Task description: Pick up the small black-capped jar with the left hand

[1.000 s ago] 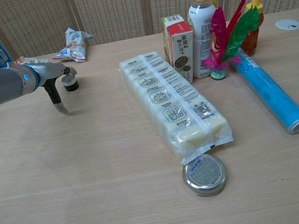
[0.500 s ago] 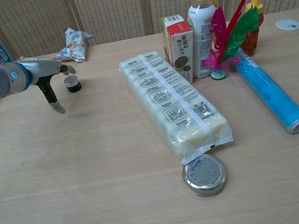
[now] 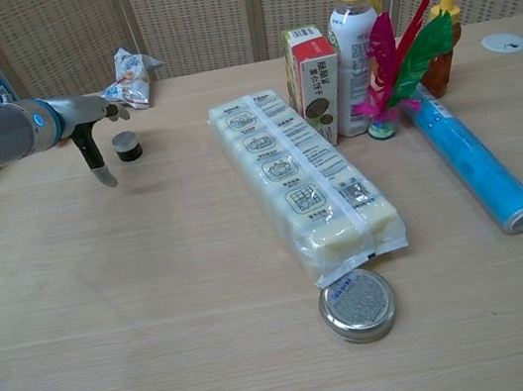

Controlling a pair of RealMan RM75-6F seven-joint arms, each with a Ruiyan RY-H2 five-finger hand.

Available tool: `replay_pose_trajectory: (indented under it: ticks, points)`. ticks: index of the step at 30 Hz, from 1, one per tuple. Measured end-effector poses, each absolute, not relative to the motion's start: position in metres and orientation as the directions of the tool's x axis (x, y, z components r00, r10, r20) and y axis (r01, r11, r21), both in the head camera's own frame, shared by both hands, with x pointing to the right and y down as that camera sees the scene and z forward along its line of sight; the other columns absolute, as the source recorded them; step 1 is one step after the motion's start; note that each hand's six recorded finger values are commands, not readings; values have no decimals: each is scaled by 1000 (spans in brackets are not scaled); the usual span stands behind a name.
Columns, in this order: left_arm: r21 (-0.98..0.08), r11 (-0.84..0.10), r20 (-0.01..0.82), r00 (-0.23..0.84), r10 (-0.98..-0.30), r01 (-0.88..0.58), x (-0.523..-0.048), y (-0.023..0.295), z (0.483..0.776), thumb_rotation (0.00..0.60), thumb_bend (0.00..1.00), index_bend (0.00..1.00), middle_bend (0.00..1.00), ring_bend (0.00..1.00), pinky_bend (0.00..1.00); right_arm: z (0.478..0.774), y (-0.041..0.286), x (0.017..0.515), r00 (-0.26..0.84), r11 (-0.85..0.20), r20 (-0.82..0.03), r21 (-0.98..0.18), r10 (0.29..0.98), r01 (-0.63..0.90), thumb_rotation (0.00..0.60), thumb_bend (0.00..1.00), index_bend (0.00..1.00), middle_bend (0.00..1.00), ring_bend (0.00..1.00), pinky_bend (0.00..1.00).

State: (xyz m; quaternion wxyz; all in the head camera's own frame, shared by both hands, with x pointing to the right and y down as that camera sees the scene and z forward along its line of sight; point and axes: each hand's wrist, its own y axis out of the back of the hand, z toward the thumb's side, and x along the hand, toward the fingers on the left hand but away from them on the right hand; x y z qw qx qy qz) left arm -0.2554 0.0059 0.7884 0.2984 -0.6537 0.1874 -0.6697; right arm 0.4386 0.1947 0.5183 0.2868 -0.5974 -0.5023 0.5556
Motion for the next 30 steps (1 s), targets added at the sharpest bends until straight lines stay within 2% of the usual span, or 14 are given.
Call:
replay_pose_trajectory:
  ticks: [8, 30]
  points:
    - [-612, -776, 789, 45, -613, 152, -237, 12, 804, 600, 0, 77, 0, 0, 2, 516, 194, 441, -129, -322, -369, -902, 920, 287, 600, 0, 0, 0, 0, 0]
    - [-585, -798, 811, 96, -578, 142, -226, 27, 789, 600, 0, 76, 0, 0, 84, 507, 195, 439, -115, -299, -347, -904, 931, 306, 600, 0, 0, 0, 0, 0]
